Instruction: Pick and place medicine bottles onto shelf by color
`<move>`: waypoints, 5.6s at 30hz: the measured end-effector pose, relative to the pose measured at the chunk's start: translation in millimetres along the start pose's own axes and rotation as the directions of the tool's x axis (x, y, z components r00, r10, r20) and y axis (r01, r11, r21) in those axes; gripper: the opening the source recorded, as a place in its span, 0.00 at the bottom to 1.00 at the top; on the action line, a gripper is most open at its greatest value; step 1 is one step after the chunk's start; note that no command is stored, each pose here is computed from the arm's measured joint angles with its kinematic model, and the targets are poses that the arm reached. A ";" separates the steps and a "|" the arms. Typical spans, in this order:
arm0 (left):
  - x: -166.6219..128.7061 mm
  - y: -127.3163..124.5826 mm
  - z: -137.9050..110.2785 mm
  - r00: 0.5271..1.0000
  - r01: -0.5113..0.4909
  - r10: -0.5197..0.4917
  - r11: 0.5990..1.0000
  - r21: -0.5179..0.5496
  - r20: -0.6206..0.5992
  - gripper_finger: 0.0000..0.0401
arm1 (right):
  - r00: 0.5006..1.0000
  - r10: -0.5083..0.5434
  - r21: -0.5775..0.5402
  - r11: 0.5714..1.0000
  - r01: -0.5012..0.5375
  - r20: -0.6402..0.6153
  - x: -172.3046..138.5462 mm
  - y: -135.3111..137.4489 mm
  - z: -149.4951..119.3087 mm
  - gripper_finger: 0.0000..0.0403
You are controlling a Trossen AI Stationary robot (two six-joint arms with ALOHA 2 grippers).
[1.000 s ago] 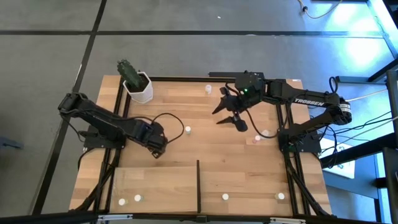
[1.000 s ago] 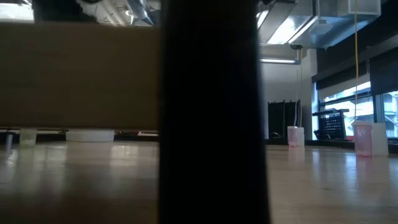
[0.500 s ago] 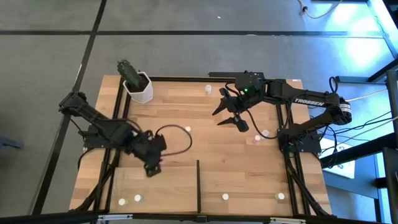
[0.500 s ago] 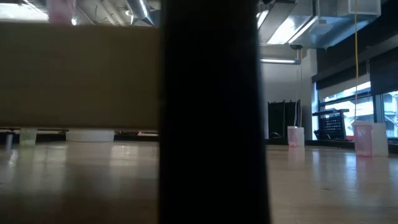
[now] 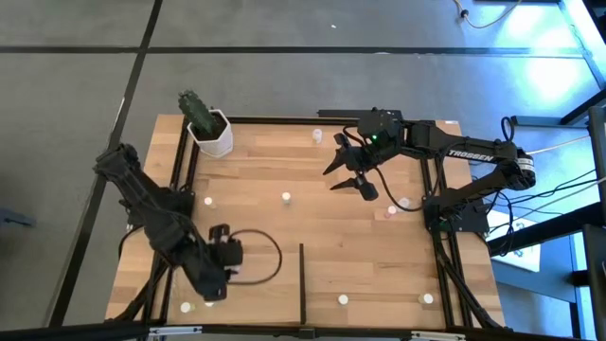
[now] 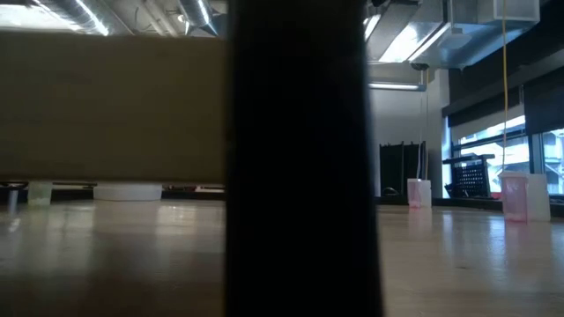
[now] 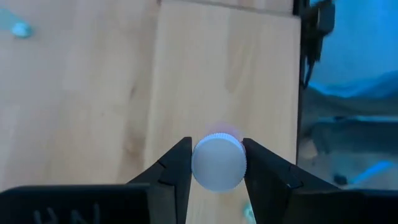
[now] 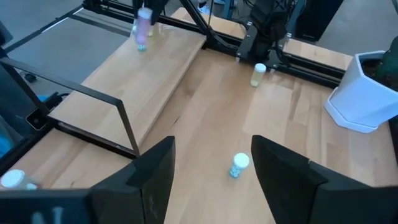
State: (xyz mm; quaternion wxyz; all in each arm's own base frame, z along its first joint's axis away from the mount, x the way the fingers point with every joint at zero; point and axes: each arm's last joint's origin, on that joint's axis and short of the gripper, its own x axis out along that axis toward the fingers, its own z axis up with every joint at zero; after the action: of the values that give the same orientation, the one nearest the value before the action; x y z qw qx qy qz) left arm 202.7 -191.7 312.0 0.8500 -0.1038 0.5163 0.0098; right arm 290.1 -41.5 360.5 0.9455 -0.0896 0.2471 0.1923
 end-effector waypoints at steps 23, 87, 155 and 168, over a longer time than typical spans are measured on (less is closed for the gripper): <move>49.0 -46.8 -26.0 0.999 -0.003 0.009 0.993 0.120 -0.045 0.29 | 1.000 -0.002 -0.003 1.000 0.002 0.005 0.0 -0.2 0.5 0.53; 80.2 -65.5 -44.3 0.996 -0.049 0.055 0.994 0.093 -0.066 0.35 | 1.000 -0.003 -0.002 1.000 0.003 0.005 0.0 -0.2 0.6 0.53; -40.4 85.2 85.0 0.869 -0.432 0.494 0.714 -0.551 -0.042 0.48 | 1.000 0.001 0.028 1.000 -0.002 0.005 0.6 0.9 0.9 0.53; -48.2 103.1 90.4 0.858 -0.452 0.512 0.719 -0.528 -0.038 0.48 | 0.976 -0.172 0.488 0.846 0.215 -0.133 -0.8 0.8 -5.7 0.53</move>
State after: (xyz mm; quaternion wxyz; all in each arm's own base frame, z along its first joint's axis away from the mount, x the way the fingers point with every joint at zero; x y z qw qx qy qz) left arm 246.6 -69.6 377.6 0.7846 -0.1905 0.4551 0.3756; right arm 286.7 -42.5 355.9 0.9396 0.1256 0.3176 0.0216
